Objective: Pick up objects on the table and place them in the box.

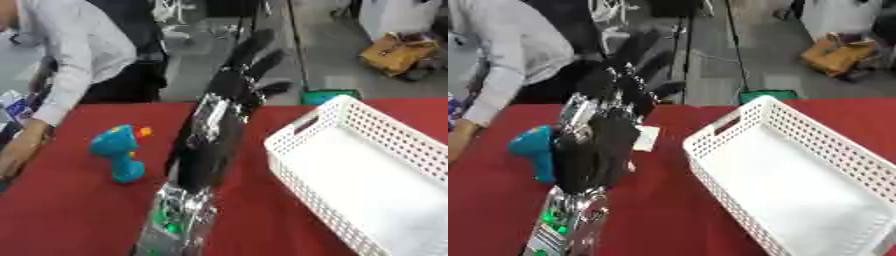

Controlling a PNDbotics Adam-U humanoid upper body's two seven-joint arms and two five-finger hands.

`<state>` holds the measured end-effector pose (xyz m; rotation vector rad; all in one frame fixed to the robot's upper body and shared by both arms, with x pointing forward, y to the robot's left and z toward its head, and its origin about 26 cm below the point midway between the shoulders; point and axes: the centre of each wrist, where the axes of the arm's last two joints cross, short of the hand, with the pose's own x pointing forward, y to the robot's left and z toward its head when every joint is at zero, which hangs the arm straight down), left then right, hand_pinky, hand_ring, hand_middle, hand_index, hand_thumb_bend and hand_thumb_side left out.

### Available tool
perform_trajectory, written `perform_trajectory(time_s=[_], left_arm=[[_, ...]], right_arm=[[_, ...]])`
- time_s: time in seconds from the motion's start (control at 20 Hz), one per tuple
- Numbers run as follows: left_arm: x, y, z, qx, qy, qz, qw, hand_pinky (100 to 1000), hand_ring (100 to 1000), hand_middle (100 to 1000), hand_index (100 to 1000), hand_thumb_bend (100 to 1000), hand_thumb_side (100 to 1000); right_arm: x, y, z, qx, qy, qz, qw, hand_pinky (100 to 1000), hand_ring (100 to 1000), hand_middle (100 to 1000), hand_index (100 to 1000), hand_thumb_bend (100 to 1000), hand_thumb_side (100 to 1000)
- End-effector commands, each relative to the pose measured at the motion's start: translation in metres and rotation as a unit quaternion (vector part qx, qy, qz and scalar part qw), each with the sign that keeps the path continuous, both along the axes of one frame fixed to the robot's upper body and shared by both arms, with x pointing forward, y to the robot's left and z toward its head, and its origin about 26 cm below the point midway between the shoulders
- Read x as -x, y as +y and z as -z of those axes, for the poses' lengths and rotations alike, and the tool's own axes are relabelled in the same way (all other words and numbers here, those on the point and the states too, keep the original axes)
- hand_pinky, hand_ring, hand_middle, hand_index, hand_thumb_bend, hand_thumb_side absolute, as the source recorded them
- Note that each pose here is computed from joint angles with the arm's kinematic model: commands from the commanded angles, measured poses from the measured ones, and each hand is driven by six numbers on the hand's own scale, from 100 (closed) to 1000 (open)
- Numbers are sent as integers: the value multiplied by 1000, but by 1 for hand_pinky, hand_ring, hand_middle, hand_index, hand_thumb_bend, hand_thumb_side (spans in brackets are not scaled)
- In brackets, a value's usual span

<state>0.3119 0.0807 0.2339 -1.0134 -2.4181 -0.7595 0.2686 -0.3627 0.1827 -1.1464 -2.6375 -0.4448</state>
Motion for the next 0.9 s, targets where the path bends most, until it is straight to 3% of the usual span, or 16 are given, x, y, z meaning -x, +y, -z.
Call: perform_trajectory(time_s=[0.05, 0.25, 0.65, 0.7, 0.8, 0.85, 0.9], left_arm=[[-1, 5, -7, -40, -35, 89, 995, 809, 957, 1000, 986, 100, 1000], [-6, 15, -7, -58, -35, 129, 989, 802, 951, 999, 980, 100, 1000], [-7, 21, -9, -57, -30, 131, 989, 791, 932, 970, 965, 100, 1000], [-6, 23, -11, -52, -38, 123, 990, 781, 920, 959, 960, 100, 1000], [0, 36, -23, -15, -96, 69, 993, 772, 906, 952, 961, 100, 1000], [3, 44, -31, 10, -134, 31, 990, 763, 880, 946, 976, 100, 853], [4, 53, -37, 40, -179, -17, 983, 768, 878, 944, 976, 100, 822]], right_arm=[[2, -1, -8, -5, -96, -18, 995, 752, 692, 688, 730, 100, 953], [2, -1, -8, -5, -96, -18, 995, 752, 692, 688, 730, 100, 953], [3, -1, -8, -5, -96, -18, 995, 751, 691, 688, 729, 100, 953], [3, -1, -8, -4, -96, -18, 995, 751, 691, 688, 729, 100, 953], [3, -2, -7, -4, -96, -17, 995, 751, 691, 687, 729, 100, 953], [4, -2, -7, -4, -95, -16, 995, 751, 691, 687, 729, 100, 953], [4, -3, -7, -3, -94, -15, 995, 751, 691, 687, 729, 100, 952]])
